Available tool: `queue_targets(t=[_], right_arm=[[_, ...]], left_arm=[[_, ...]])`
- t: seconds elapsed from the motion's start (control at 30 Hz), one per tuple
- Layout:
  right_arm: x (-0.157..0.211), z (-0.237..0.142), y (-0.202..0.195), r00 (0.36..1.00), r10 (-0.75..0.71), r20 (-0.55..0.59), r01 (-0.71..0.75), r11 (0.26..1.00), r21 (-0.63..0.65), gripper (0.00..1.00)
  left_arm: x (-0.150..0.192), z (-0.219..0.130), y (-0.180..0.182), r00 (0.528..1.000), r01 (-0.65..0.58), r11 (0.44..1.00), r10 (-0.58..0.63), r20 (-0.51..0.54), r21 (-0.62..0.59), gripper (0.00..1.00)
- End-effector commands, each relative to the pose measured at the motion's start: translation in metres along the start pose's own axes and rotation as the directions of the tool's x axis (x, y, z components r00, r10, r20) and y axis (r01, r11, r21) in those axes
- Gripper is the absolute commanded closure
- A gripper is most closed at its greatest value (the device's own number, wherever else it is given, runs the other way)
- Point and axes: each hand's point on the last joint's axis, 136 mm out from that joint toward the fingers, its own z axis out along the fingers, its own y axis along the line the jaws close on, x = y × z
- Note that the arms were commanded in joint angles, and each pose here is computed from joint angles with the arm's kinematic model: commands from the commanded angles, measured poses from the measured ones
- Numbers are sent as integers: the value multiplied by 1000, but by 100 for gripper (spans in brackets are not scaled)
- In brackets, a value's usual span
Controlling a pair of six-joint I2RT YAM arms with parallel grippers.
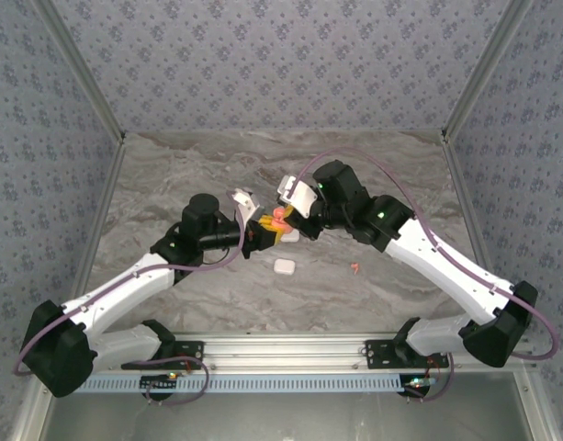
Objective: Insert the wireless bluetooth earbuds into the charging case
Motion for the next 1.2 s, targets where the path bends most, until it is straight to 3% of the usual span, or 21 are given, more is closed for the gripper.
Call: queue_targets(t=[0.0, 0.53, 0.9, 1.17], right_arm=[[-15, -5, -2, 999, -35, 28, 35, 999, 10, 87], [-16, 5, 17, 999, -25, 39, 28, 996, -90, 86], [-34, -23, 19, 986, 125, 112, -96, 968, -231, 61], [-40, -67, -21, 907, 356, 225, -307, 924, -226, 46]], left_arm=[[-18, -2, -12, 999, -42, 998, 40, 34, 38, 100], [-23, -5, -13, 997, -55, 998, 53, 57, 29, 100], [-25, -6, -13, 993, -56, 998, 53, 103, 27, 100], [-26, -8, -11, 989, -62, 998, 61, 132, 5, 100]])
